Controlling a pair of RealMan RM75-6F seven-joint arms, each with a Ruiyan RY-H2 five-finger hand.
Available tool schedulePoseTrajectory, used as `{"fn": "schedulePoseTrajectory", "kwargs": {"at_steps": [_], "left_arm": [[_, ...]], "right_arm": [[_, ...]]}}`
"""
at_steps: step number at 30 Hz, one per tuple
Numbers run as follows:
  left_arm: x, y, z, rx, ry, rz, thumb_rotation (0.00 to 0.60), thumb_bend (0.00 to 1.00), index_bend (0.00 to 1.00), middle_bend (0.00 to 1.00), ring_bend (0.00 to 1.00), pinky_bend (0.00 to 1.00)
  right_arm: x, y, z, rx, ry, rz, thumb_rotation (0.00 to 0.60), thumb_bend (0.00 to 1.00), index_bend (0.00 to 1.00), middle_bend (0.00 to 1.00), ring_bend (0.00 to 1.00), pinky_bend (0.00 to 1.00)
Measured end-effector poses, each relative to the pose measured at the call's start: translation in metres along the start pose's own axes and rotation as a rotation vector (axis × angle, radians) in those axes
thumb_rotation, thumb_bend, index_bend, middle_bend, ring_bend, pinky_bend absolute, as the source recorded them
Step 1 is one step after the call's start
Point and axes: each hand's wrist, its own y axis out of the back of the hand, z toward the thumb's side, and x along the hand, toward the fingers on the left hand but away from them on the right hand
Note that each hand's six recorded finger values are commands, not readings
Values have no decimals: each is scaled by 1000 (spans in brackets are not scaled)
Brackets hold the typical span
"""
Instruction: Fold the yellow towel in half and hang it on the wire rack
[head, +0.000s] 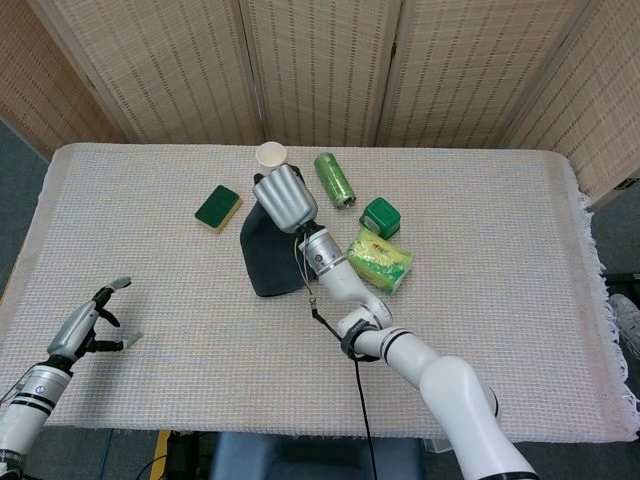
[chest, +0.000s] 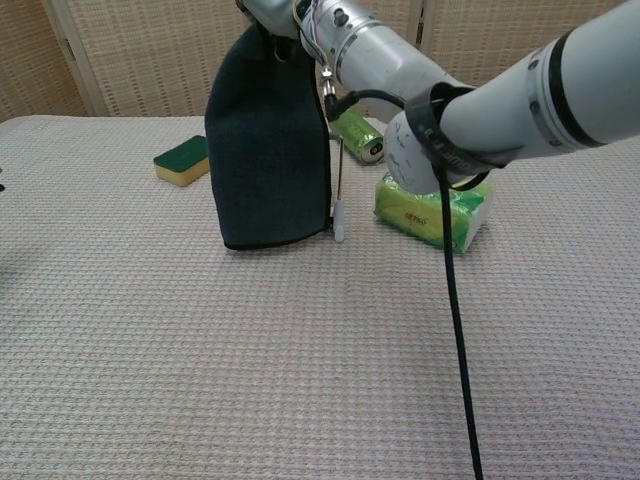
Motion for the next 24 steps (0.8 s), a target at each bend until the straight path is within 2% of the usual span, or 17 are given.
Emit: {"fn": "schedulePoseTrajectory", "kwargs": {"at_steps": [2, 4, 7, 17, 24], "left_arm": [[-1, 1, 0, 0, 2, 4, 600, 282, 16, 127, 70, 467], [-1, 2, -1, 0, 4, 6, 600, 282, 16, 127, 70, 467], [-2, 2, -1, 2, 5, 6, 600, 282, 16, 127, 70, 467], [-1, 3, 4, 19, -6, 5, 600, 282, 16, 127, 70, 467], [1, 6, 7, 60, -17, 16, 600, 282, 16, 127, 70, 463]], "right_arm": [[-1, -1, 2, -4, -5, 8, 600, 440, 287, 916, 1000, 1000], [-2, -2, 4, -17, -9, 14, 600, 437, 145, 916, 1000, 1000], [-2, -2, 4, -29, -9, 15, 600, 435, 19, 912, 1000, 1000], [8, -7, -4, -61, -6, 4, 600, 432, 0, 893, 1000, 1000], [33, -13, -19, -133, -9, 3, 600, 432, 0, 890, 1000, 1000]]}}
